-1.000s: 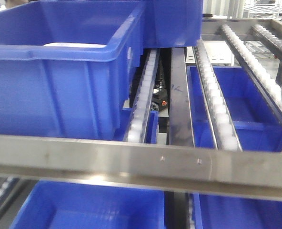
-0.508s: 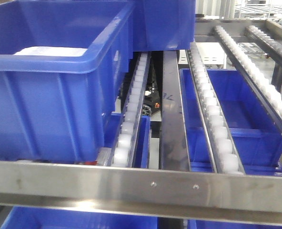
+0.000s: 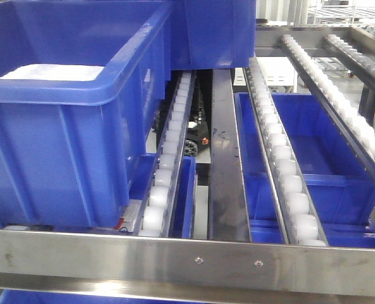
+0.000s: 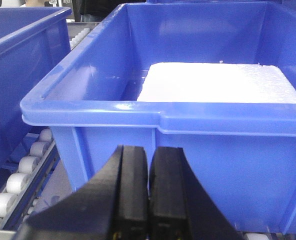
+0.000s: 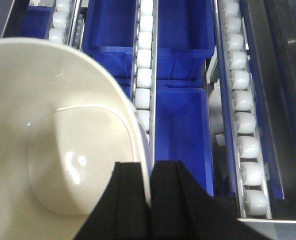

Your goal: Move white bin to right shelf second layer

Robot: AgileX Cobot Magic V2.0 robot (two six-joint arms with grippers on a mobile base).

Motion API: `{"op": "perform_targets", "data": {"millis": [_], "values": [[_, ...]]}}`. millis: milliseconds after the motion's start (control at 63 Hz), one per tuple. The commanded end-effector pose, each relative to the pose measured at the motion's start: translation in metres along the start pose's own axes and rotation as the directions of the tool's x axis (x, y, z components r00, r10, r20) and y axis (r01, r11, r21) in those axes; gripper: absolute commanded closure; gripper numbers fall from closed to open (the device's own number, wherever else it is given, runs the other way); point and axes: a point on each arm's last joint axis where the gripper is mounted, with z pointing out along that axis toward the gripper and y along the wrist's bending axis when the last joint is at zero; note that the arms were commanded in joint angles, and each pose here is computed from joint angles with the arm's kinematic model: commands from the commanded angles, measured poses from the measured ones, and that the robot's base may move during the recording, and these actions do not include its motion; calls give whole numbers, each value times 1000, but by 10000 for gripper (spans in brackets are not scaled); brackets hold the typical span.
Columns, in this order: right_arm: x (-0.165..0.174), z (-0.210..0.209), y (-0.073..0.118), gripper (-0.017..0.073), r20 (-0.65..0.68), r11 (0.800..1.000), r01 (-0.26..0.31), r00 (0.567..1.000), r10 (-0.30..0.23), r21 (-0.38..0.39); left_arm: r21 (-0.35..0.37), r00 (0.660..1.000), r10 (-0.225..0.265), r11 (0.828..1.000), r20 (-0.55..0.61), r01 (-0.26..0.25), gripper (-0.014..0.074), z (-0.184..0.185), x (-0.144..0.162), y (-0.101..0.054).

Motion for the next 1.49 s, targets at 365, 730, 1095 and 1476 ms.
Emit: {"op": "perform_targets", "data": {"millis": [365, 730, 1095, 1476], "values": [[-14, 8, 3, 507, 67, 996, -87, 994, 89, -29, 5, 997, -13, 1000, 72, 13, 509, 0, 1, 0], [-22, 82, 10, 507, -36, 985, -167, 985, 166, -32, 5, 997, -13, 1000, 72, 13, 509, 0, 1, 0], [-9, 128, 12, 471, -165, 987, -161, 973, 158, -2, 5, 997, -13, 1000, 72, 13, 509, 0, 1, 0], [-28, 92, 12, 182, -8, 987, -156, 988, 155, -43, 5, 997, -13, 1000, 72, 13, 509, 0, 1, 0]]}}
